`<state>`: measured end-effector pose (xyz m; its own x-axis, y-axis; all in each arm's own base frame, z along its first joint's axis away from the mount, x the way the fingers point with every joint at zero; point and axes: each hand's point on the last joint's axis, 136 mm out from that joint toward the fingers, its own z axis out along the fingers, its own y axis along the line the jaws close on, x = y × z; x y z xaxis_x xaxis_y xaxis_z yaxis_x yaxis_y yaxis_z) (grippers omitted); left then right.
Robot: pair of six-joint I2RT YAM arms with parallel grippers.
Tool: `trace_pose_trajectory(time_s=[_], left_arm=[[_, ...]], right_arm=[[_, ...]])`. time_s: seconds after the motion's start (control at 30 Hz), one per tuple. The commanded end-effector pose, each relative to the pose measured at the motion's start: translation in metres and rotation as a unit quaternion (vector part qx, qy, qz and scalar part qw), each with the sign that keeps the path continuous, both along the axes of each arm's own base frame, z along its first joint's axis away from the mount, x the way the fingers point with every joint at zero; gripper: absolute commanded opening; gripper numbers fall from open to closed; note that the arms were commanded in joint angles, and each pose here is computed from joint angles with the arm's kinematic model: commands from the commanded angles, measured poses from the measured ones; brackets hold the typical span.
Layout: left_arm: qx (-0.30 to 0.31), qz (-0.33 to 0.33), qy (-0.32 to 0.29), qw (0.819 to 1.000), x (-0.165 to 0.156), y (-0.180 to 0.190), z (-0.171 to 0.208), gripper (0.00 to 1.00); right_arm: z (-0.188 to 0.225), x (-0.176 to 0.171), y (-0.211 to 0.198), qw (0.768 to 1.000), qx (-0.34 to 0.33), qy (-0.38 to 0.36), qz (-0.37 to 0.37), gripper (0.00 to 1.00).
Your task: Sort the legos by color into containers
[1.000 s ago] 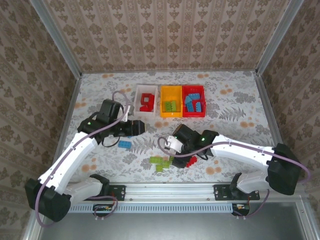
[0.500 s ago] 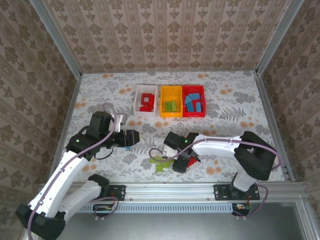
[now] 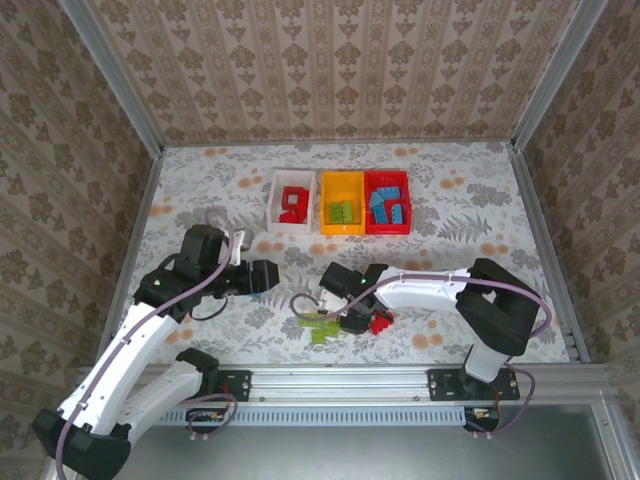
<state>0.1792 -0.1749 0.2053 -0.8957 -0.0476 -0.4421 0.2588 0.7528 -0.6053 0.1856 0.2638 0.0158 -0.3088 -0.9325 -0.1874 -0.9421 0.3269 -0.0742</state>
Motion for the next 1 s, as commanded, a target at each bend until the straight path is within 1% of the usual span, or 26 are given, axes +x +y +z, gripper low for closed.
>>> trace_pose_trajectory(time_s=[0.0, 0.1, 0.2, 0.33, 0.4, 0.47, 0.53, 0.63, 0.73, 0.83, 0.97], left_arm=[[-0.020, -0.005, -0.007, 1.000, 0.001, -0.006, 0.006, 0.65], [-0.029, -0.002, -0.016, 0.999, 0.007, -0.009, 0.015, 0.66], [-0.055, -0.005, -0.032, 0.998, 0.020, -0.020, 0.034, 0.66], [-0.062, -0.004, -0.052, 0.997, 0.048, -0.034, 0.054, 0.66], [-0.056, -0.002, -0.063, 0.996, 0.063, -0.039, 0.059, 0.67], [-0.045, -0.001, -0.065, 0.997, 0.077, -0.044, 0.059, 0.67], [-0.032, 0.001, -0.064, 0.997, 0.091, -0.049, 0.057, 0.67], [-0.025, 0.003, -0.067, 0.997, 0.107, -0.055, 0.054, 0.67], [-0.018, 0.004, -0.069, 0.997, 0.118, -0.060, 0.051, 0.67], [-0.016, 0.002, -0.072, 0.997, 0.124, -0.064, 0.052, 0.67], [-0.011, -0.006, -0.072, 0.997, 0.125, -0.068, 0.049, 0.67]], right_arm=[[0.012, 0.030, 0.010, 0.997, 0.035, -0.045, -0.049, 0.22], [0.040, 0.049, 0.007, 0.990, 0.075, -0.069, -0.098, 0.20], [0.079, 0.079, 0.001, 0.975, 0.128, -0.091, -0.159, 0.21], [0.121, 0.135, -0.008, 0.940, 0.190, -0.106, -0.265, 0.21], [0.131, 0.164, -0.005, 0.921, 0.212, -0.103, -0.310, 0.22], [0.140, 0.191, 0.005, 0.906, 0.228, -0.102, -0.340, 0.22], [0.145, 0.220, 0.011, 0.889, 0.231, -0.097, -0.383, 0.22], [0.137, 0.256, 0.007, 0.860, 0.212, -0.065, -0.460, 0.22], [0.122, 0.284, 0.000, 0.837, 0.186, -0.045, -0.513, 0.23], [0.106, 0.302, -0.002, 0.820, 0.180, -0.023, -0.542, 0.25], [0.090, 0.318, -0.002, 0.807, 0.177, -0.003, -0.563, 0.26]])
